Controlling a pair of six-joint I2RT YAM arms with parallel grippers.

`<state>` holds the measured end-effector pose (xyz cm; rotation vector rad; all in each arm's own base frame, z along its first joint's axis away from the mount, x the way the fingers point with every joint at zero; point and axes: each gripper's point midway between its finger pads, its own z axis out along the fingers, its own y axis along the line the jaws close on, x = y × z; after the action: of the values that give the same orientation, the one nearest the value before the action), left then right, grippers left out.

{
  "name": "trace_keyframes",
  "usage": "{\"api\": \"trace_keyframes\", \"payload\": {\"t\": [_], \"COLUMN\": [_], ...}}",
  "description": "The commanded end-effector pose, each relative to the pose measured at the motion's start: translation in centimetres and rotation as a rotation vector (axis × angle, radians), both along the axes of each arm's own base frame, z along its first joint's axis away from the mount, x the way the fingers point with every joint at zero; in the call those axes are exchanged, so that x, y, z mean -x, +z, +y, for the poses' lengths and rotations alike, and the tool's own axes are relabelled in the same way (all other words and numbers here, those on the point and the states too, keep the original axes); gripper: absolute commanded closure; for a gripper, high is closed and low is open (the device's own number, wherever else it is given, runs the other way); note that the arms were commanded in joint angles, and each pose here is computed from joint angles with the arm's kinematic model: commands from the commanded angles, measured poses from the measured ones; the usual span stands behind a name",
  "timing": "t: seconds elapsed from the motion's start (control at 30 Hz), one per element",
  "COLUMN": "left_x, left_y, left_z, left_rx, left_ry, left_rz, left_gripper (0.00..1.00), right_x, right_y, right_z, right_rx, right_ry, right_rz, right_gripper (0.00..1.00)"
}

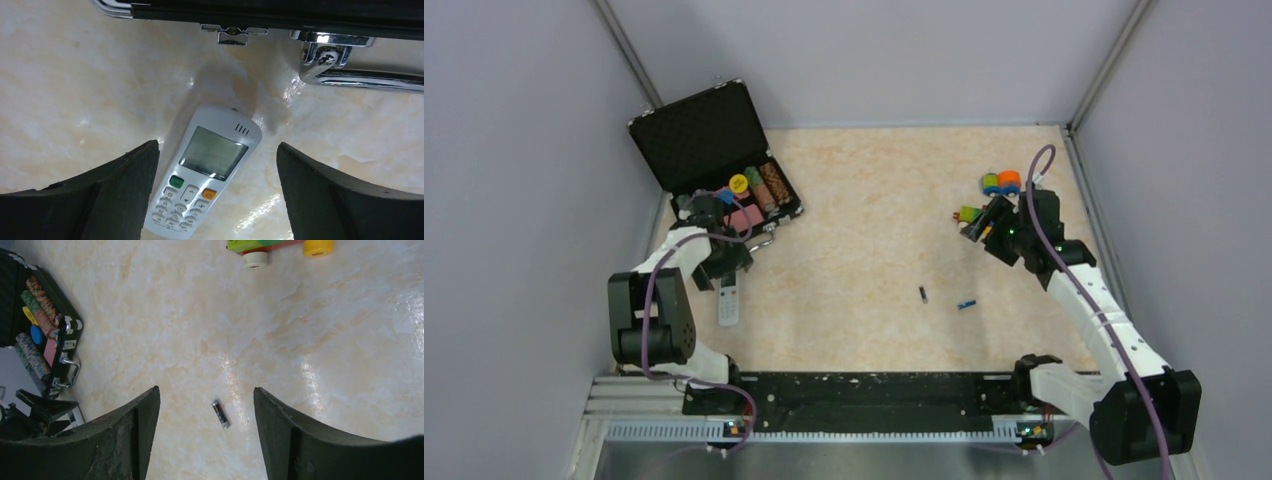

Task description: Load the batteries into the remote control

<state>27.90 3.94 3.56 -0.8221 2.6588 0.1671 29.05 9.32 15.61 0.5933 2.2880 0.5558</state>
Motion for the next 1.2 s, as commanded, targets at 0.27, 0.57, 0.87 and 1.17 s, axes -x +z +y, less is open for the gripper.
{"api": "trace_keyframes", "payload": {"t": [0.27, 0.57, 0.87, 1.17], "left_x": [0.8, 1.2, -0.2, 1.4], "left_y": [-2.5, -1.6, -0.4, -1.8], "left_z": [-1.6, -3.3, -8.4, -10.4], "left_rx": [0.106, 0.147, 0.099, 0.064], "left_ry": [0.031, 0.080, -0.072, -0.177], "left_rz": [0.055, -0.004, -0.059, 0.025], "left_gripper": [0.30, 0.55, 0.43, 0.02], "right_x": [-1.6, -1.8, -0.9, 0.1], "right_y": [2.0, 2.1, 0.4, -1.1], "right_z": [0.4, 0.8, 0.0, -0.3], "right_rx": [-0.052, -0.050, 0.020, 0.031], "right_ry": [-0.038, -0.011, 0.002, -0.004], "right_rz": [-0.117, -0.109, -0.048, -0.007], "right_gripper": [0.32, 0.33, 0.36, 0.37]}}
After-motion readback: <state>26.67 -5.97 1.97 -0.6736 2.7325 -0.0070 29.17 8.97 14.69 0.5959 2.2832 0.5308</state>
